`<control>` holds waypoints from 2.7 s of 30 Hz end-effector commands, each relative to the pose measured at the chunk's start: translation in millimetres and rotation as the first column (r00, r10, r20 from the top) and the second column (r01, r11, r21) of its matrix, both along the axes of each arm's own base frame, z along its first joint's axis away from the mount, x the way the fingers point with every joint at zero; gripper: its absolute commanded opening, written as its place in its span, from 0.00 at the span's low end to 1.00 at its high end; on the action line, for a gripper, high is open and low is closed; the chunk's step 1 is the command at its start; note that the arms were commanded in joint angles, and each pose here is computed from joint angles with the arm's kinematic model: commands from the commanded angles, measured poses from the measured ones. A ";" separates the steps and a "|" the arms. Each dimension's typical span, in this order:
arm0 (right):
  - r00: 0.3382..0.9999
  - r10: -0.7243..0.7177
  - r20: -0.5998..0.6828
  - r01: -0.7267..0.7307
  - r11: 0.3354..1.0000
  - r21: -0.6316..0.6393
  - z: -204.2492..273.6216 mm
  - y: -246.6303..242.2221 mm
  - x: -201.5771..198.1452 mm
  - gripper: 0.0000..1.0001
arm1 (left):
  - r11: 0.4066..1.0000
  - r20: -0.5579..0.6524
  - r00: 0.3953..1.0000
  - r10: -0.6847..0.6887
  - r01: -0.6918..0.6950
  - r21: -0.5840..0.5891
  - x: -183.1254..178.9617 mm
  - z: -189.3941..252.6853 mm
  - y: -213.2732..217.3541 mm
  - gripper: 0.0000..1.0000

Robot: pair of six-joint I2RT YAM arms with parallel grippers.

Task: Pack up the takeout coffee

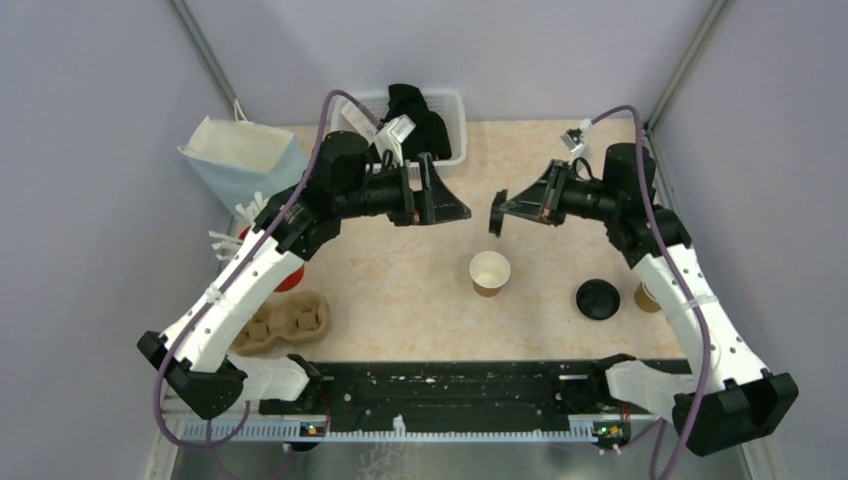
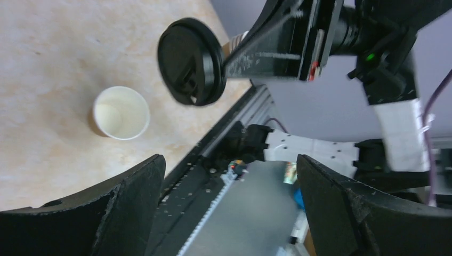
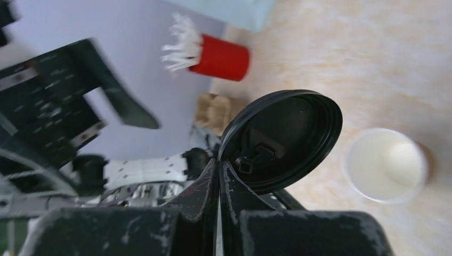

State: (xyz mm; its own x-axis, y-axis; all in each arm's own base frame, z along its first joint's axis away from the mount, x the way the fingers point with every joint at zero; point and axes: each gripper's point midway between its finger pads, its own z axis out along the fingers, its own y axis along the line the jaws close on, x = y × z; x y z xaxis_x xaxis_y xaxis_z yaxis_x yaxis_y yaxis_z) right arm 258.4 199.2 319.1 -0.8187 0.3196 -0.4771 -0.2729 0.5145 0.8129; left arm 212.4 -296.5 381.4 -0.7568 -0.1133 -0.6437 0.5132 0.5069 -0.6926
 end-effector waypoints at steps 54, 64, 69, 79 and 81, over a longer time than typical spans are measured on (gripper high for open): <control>0.995 0.058 0.077 -0.080 0.944 0.321 25.3 60.1 -14.6 0.00 | 0.911 -0.458 0.889 -0.024 -0.170 -0.377 18.9 -27.5 -7.8 0.99; 0.996 -0.041 -0.080 0.025 0.981 -0.192 -71.7 23.1 -0.1 0.00 | 0.977 -0.410 0.906 0.109 -0.175 -0.126 31.0 -98.8 22.0 0.97; 0.970 -0.084 -0.227 -0.060 0.826 -0.561 -146.3 -36.9 -38.5 0.37 | 0.997 -0.460 0.885 0.067 -0.071 0.008 11.1 -152.0 28.0 0.95; 0.963 0.009 -0.268 -0.204 0.675 -0.709 -220.7 -28.7 -106.3 0.97 | 0.998 -0.513 0.856 0.059 -0.033 0.059 -10.2 -185.0 33.2 0.98; 0.969 0.053 -0.242 -0.222 0.625 -0.748 -233.3 -17.9 -111.9 0.99 | 0.997 -0.503 0.862 0.062 -0.036 0.061 -8.3 -181.8 33.4 0.98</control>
